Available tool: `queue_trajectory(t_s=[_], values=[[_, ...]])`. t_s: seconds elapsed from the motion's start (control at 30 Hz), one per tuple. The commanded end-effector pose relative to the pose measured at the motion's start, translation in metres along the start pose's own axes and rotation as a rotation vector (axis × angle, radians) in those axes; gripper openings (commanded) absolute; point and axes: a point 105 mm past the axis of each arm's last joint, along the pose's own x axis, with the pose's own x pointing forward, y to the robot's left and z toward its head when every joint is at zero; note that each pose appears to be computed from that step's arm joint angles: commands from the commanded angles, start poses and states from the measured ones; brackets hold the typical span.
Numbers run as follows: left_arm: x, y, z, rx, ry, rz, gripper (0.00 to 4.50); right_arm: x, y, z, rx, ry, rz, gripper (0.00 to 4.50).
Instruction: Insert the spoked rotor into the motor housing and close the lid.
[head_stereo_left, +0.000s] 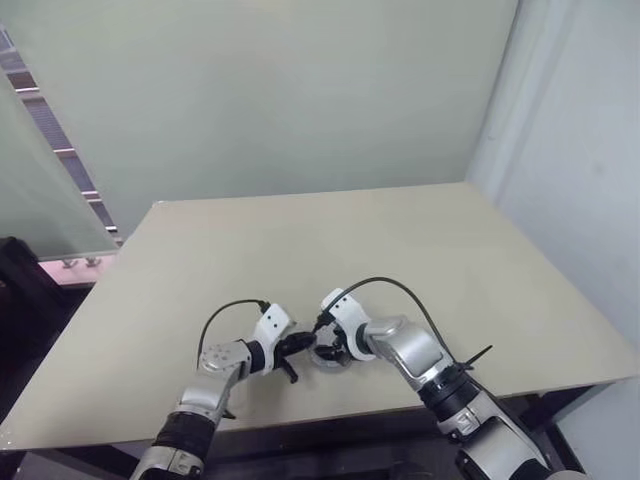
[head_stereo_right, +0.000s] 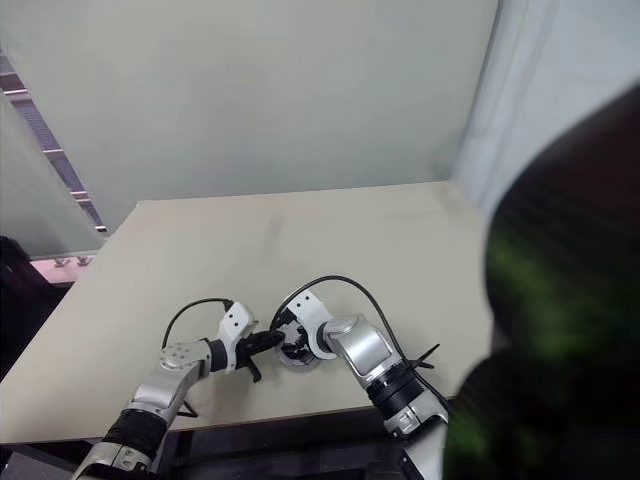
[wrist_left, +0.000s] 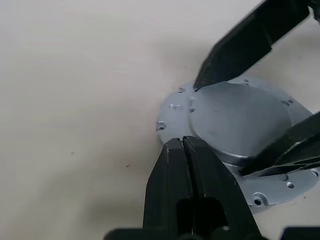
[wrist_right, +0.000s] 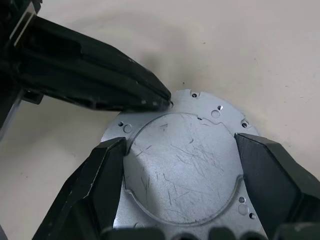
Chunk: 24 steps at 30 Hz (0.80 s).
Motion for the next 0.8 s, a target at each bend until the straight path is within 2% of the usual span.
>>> queue_trajectory(t_s=[0.03,0.27,0.63,0.8], values=[[-0.01,0.017,0.022,-0.005,-0.081,0.056,0.0,0.003,-0.011,-0.017,0.033,0.052,-0.058,3.27],[-0.016,0.017,0.019,-0.007,-0.077,0.054,0.0,0.004,-0.012,-0.021,0.005,0.066,-0.093,3.27],[-0.001,-0.001,0.017,0.0,-0.066,-0.022,0.0,0.007,-0.011,-0.027,-0.023,0.088,-0.118,3.27],[0.005,-0.012,0.01,0.015,-0.021,-0.071,0.0,0.007,-0.01,-0.029,-0.03,0.101,-0.108,3.27]])
